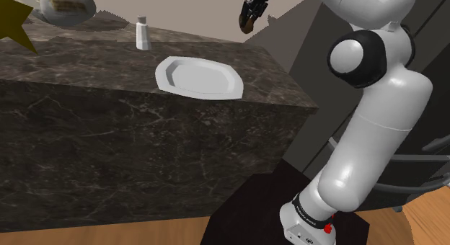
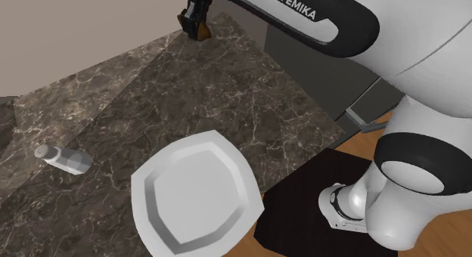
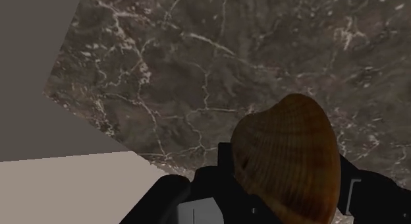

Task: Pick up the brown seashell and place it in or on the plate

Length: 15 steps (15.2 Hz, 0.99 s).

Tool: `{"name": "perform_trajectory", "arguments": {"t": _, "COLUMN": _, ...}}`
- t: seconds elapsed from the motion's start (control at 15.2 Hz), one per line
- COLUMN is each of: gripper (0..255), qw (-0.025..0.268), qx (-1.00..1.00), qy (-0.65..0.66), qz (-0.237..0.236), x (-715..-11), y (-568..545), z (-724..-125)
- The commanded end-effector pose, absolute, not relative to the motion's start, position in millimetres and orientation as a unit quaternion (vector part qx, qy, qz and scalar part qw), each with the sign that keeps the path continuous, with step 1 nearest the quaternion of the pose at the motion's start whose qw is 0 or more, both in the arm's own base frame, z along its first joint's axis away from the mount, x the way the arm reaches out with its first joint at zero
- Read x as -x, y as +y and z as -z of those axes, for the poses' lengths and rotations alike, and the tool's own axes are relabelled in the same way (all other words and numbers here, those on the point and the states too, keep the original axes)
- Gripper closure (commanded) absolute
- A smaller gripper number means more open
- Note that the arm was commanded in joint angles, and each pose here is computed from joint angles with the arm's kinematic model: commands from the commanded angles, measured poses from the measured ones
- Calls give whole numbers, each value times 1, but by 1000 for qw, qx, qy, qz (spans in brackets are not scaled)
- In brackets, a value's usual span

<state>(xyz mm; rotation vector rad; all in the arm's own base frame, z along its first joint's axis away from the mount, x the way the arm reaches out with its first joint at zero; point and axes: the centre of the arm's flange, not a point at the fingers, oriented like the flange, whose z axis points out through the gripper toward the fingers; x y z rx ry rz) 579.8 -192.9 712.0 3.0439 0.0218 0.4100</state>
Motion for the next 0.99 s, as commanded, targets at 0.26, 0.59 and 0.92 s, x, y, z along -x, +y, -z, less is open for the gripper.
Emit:
{"name": "perform_trajectory", "arguments": {"t": 0.26, "gripper": 255, "qw": 35, "qx": -990, "qy": 7, "qz": -133, "x": -551, "y": -119, "z": -708}}
{"name": "perform_trajectory", "arguments": {"t": 0.59, "gripper": 255, "qw": 35, "qx": -990, "qy": 7, "qz": -133, "x": -528, "y": -57, "z": -708}}
{"name": "perform_trajectory", "arguments": {"t": 0.92, "gripper": 255, "qw": 35, "qx": -990, "qy": 7, "qz": -133, "x": -505, "y": 5, "z": -708}}
